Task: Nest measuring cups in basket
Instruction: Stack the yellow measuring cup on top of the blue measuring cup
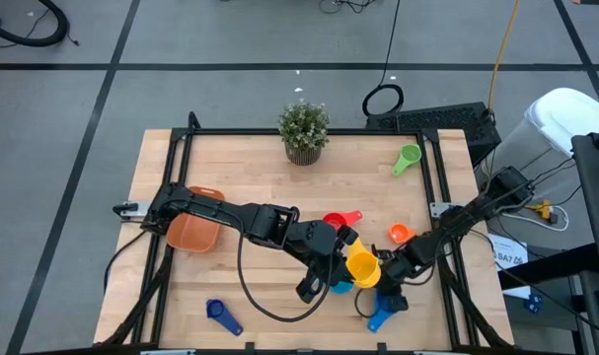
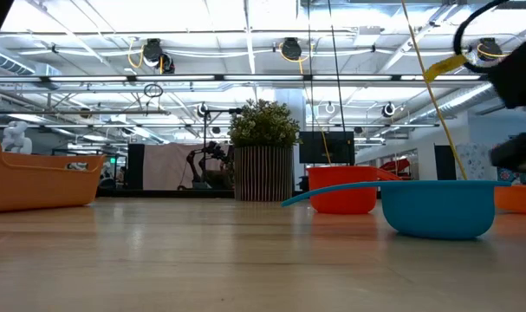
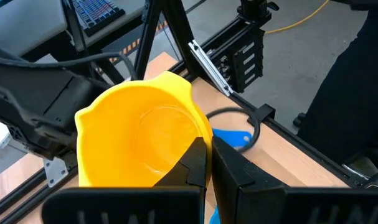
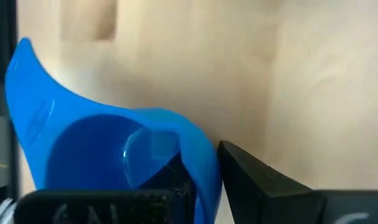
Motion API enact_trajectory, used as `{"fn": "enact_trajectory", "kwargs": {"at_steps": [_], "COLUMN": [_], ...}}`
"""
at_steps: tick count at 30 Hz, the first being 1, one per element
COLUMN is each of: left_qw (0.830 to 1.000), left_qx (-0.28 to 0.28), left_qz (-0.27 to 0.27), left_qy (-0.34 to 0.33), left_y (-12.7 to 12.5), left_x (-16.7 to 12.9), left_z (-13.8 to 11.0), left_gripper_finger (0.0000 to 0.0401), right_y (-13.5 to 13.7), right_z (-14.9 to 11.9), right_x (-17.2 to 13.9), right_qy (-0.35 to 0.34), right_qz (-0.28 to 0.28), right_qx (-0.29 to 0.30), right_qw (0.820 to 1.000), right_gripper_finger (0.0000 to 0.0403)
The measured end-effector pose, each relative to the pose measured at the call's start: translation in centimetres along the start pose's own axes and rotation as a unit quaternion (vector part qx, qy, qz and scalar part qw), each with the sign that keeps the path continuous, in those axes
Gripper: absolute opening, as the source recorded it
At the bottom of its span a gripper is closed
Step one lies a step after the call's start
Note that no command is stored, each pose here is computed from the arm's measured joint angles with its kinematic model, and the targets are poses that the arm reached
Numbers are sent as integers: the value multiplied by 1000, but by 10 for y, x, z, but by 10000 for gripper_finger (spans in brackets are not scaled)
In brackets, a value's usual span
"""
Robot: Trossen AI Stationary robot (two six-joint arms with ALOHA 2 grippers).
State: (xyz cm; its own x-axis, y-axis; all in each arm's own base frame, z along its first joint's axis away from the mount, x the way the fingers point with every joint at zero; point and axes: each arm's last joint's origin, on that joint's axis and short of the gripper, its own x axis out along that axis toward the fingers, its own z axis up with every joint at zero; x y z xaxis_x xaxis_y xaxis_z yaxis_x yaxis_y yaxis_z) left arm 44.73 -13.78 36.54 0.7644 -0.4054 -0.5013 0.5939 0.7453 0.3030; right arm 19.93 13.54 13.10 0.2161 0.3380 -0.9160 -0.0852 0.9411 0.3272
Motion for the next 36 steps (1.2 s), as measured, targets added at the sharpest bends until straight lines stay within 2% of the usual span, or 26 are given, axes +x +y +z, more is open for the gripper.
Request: {"fn": "enact_trajectory", "kwargs": {"at_steps": [6, 12, 19, 28, 36], "left_qw": [1000, 1000, 1000, 999, 998], "left_qx": [-6, -13, -14, -18, -35], "left_qz": [-2, -3, 0, 9, 10], "left_qy": [8, 20, 23, 30, 53], "left_y": [0, 0, 0, 2, 2], "left_x": [0, 0, -1, -1, -2], "left_z": [-2, -5, -5, -6, -10], "left_gripper_finger": [7, 7, 7, 7, 7], "right_y": [-14, -23, -27, -30, -28], "right_z": [9, 18, 18, 1, -17], "right_x": [-10, -27, -43, -86, -122], "right_qy": [-42, -91, -110, -150, -207], "right_qz": [-38, -55, -51, -79, -56], "right_qx": [-28, -39, -41, -36, -46], "right_qw": [998, 994, 992, 985, 976], "right_gripper_finger": [75, 132, 185, 186, 185]}}
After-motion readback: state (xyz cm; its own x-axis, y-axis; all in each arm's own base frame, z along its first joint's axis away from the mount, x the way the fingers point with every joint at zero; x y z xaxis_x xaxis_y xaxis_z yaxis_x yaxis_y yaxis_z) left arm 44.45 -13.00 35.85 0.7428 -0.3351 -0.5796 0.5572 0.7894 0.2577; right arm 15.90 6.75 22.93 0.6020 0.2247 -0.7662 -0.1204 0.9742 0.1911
